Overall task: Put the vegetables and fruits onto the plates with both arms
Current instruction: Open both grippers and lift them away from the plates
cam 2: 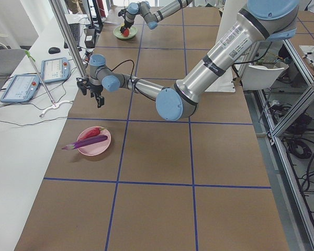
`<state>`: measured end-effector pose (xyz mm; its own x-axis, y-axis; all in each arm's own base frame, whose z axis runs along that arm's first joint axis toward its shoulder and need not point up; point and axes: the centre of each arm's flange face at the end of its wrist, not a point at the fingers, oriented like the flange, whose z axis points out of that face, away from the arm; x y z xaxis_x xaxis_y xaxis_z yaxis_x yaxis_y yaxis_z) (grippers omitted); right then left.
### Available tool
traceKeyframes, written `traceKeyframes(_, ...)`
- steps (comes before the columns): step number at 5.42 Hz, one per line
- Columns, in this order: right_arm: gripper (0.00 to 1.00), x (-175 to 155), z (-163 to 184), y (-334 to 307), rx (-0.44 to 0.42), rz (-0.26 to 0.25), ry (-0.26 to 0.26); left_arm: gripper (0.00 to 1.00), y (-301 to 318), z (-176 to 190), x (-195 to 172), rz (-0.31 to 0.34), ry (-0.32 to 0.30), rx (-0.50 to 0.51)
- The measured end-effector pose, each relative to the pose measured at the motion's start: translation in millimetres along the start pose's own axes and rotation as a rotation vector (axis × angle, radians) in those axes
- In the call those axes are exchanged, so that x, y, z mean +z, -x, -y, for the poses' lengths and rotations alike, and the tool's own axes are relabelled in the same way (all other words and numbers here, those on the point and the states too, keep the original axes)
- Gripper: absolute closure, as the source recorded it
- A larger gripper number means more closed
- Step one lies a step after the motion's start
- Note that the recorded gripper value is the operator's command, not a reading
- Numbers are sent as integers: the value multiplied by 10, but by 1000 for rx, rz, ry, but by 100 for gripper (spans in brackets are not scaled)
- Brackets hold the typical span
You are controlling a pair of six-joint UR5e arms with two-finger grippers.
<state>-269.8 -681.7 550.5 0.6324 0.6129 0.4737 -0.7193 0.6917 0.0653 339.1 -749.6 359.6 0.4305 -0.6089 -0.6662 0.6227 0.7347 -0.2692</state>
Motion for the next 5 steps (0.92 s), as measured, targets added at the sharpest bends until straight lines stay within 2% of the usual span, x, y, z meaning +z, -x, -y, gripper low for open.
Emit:
traceKeyframes(1,0,-26,29,6,-10,5,-2,0,-10,-3,-7,-1,0,1)
traceKeyframes(3,0,-278,180,31,-52,51,-14,0,-85,-64,-152,1,2,1)
traceKeyframes(4,0,-435,164,-14,-80,83,2,0,-139,-149,-318,-17,2,13)
traceKeyframes(5,0,-615,76,-121,-104,135,62,0,-52,-243,-472,-47,6,36)
